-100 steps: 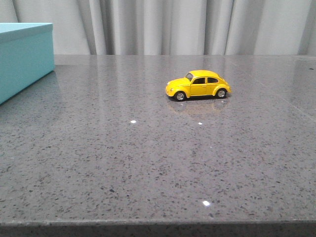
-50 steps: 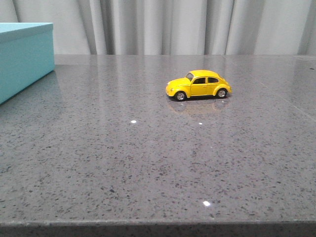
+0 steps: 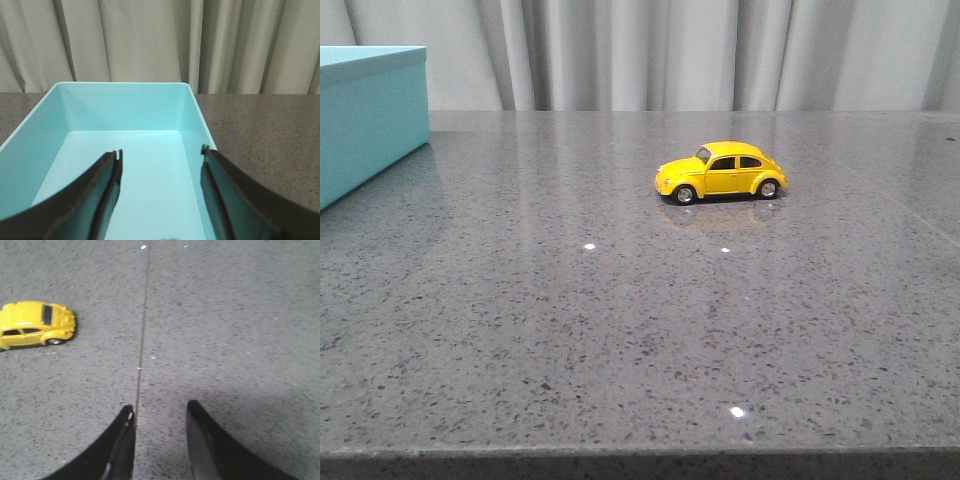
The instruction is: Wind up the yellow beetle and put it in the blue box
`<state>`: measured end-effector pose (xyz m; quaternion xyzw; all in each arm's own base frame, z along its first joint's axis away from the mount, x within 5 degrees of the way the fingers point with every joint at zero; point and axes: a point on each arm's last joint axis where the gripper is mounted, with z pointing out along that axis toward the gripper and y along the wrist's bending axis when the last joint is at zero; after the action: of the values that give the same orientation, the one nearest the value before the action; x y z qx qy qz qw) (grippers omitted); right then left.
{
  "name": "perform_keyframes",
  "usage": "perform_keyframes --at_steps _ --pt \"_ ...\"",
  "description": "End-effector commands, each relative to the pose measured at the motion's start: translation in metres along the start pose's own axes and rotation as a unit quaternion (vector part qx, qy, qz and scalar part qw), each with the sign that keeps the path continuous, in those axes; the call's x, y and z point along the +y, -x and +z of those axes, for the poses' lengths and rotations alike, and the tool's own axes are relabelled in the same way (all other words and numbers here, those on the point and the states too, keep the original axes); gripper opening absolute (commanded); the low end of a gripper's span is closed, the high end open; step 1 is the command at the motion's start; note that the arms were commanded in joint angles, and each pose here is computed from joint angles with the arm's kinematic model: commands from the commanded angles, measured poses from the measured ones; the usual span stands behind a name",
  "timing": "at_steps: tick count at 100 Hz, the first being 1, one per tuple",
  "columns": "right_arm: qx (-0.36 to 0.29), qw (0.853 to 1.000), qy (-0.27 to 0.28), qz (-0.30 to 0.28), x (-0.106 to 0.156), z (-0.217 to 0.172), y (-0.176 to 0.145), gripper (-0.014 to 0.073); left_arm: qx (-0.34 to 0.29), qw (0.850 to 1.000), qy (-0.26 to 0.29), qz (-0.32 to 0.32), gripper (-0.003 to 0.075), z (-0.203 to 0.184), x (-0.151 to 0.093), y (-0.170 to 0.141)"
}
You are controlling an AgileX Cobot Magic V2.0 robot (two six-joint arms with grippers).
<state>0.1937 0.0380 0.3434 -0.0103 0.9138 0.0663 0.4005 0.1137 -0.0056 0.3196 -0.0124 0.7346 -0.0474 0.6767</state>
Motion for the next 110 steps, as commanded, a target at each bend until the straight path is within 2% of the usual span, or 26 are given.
perform_keyframes --at_steps 1,17,39,59,76,110 --pt "-0.012 1.0 0.016 -0.02 0.014 0.001 0.026 0.0301 -0.05 0.999 -0.003 -0.001 0.0376 -0.001 -0.002 0.021" --pt "0.031 0.998 0.038 -0.036 0.043 0.022 0.056 0.0307 -0.05 0.999 -0.003 0.0 0.0376 -0.001 -0.002 0.023" --pt "0.094 0.993 0.059 -0.05 0.089 0.056 0.079 0.0477 -0.029 1.0 -0.005 0.0 0.0378 -0.001 -0.002 0.019" --pt "0.14 0.987 0.062 -0.047 0.122 0.085 0.087 0.0477 -0.029 1.0 -0.005 0.0 0.0378 -0.001 -0.002 0.019" --pt "0.169 0.984 0.049 -0.027 0.133 0.111 0.092 0.0477 -0.029 1.0 -0.005 0.0 0.0378 -0.001 -0.002 0.019" --pt "0.186 0.981 0.037 -0.029 0.143 0.145 0.097 0.0477 -0.029 1.0 -0.005 0.0 0.0377 -0.001 -0.002 0.019"
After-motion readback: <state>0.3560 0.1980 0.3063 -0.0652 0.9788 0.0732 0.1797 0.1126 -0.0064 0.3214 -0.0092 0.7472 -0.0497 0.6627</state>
